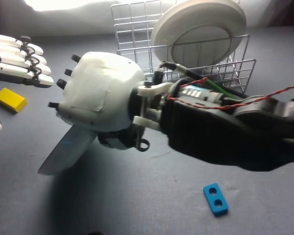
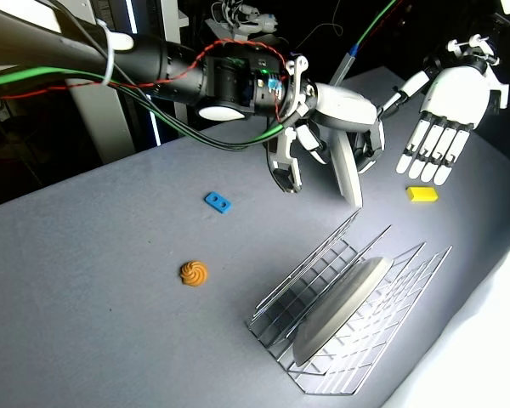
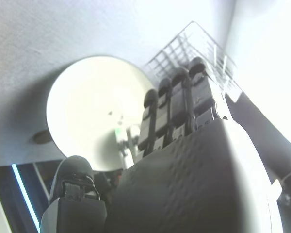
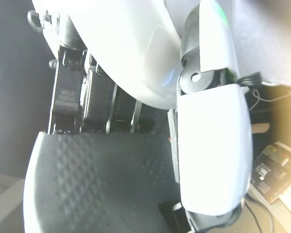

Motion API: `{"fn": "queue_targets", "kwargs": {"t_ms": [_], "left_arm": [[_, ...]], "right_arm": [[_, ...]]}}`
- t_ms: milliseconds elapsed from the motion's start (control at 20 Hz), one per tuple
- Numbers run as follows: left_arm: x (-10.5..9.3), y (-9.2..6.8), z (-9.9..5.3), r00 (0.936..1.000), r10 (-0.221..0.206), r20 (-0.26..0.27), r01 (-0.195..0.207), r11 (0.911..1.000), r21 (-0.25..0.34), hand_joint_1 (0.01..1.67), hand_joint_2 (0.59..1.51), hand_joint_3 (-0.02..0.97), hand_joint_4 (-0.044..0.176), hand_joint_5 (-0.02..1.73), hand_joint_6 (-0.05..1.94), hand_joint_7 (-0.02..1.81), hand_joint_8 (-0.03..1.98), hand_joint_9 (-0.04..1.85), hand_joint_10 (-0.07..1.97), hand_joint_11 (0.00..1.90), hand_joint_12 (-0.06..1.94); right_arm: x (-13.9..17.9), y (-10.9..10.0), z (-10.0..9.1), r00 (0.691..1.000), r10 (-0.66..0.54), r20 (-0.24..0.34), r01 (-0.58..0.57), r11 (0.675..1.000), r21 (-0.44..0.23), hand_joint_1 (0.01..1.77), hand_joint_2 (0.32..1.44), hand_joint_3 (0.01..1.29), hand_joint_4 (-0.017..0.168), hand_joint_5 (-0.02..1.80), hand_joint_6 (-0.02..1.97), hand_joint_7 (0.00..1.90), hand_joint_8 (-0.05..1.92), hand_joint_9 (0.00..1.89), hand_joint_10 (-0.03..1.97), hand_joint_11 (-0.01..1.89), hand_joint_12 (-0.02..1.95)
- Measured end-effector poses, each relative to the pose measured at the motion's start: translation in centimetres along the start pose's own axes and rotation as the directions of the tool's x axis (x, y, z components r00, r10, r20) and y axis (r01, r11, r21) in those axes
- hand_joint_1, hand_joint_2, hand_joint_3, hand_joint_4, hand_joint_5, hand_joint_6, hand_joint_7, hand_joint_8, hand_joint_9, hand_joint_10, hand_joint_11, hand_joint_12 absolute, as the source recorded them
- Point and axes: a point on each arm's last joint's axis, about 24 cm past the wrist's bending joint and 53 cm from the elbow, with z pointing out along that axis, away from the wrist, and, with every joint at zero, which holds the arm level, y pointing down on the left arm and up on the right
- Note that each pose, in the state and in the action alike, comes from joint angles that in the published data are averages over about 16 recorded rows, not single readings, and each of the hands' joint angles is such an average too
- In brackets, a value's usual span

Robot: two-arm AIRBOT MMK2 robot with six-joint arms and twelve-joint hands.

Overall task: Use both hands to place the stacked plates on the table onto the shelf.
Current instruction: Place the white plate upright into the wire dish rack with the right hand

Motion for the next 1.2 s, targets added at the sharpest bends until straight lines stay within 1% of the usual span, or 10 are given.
{"fn": "queue_targets", "kwargs": {"t_ms": [250,400,550,650,850,1000,1200], "left_arm": [[0.1,0.2,0.0,1.0000,0.003,-0.005,-0.003,1.0000,-0.008,0.02,1.148,0.018,0.000,0.11,0.02,0.11,0.01,0.09,0.01,0.03,0.03],[0.3,0.3,0.0,0.9999,0.005,-0.010,-0.005,0.9999,-0.012,0.02,1.149,0.018,0.000,0.10,0.02,0.12,0.01,0.09,0.01,0.03,0.04],[0.4,0.3,0.0,0.9999,0.007,-0.016,-0.007,0.9999,-0.015,0.02,1.149,0.019,0.000,0.11,0.02,0.12,0.01,0.09,0.01,0.03,0.04],[0.6,0.3,0.1,0.9997,0.010,-0.021,-0.010,0.9998,-0.015,0.02,1.149,0.019,0.000,0.11,0.02,0.12,0.01,0.09,0.01,0.03,0.04],[0.8,0.1,0.1,0.9994,0.016,-0.032,-0.016,0.9998,-0.013,0.02,1.149,0.019,0.000,0.11,0.02,0.12,0.01,0.09,0.01,0.02,0.05],[1.0,0.0,0.1,0.9991,0.020,-0.038,-0.020,0.9997,-0.012,0.02,1.150,0.019,0.000,0.12,0.02,0.12,0.01,0.09,0.01,0.02,0.05],[1.1,-0.1,0.1,0.9987,0.024,-0.044,-0.025,0.9996,-0.012,0.02,1.150,0.019,0.000,0.12,0.02,0.12,0.01,0.09,0.01,0.02,0.05]], "right_arm": [[-2.9,0.2,-1.9,0.999,0.051,0.006,-0.051,0.999,-0.014,1.19,0.95,0.01,0.019,1.07,0.73,1.19,0.66,1.35,0.06,0.90,1.15],[-4.5,0.0,-3.0,0.994,0.111,-0.003,-0.111,0.994,-0.017,1.20,0.95,0.01,0.016,1.07,0.73,1.20,0.65,1.35,0.06,0.91,1.15],[-6.2,-0.4,-4.0,0.982,0.188,-0.018,-0.188,0.982,-0.014,1.20,0.95,0.01,0.011,1.07,0.73,1.21,0.62,1.35,0.08,0.91,1.15],[-7.2,-0.9,-4.7,0.969,0.247,-0.028,-0.247,0.969,-0.007,1.20,0.95,0.01,0.008,1.07,0.72,1.22,0.58,1.33,0.14,0.91,1.15],[-9.3,-2.0,-6.0,0.932,0.359,-0.039,-0.359,0.933,0.017,1.21,0.95,0.01,0.005,1.08,0.70,1.22,0.59,1.30,0.20,0.92,1.16],[-10.5,-2.9,-6.9,0.900,0.434,-0.036,-0.433,0.901,0.038,1.21,0.95,0.01,0.005,1.08,0.69,1.22,0.59,1.28,0.25,0.93,1.17],[-11.7,-4.2,-8.0,0.865,0.501,-0.022,-0.499,0.864,0.062,1.22,0.95,0.01,0.005,1.08,0.68,1.22,0.58,1.26,0.30,0.93,1.16]]}}
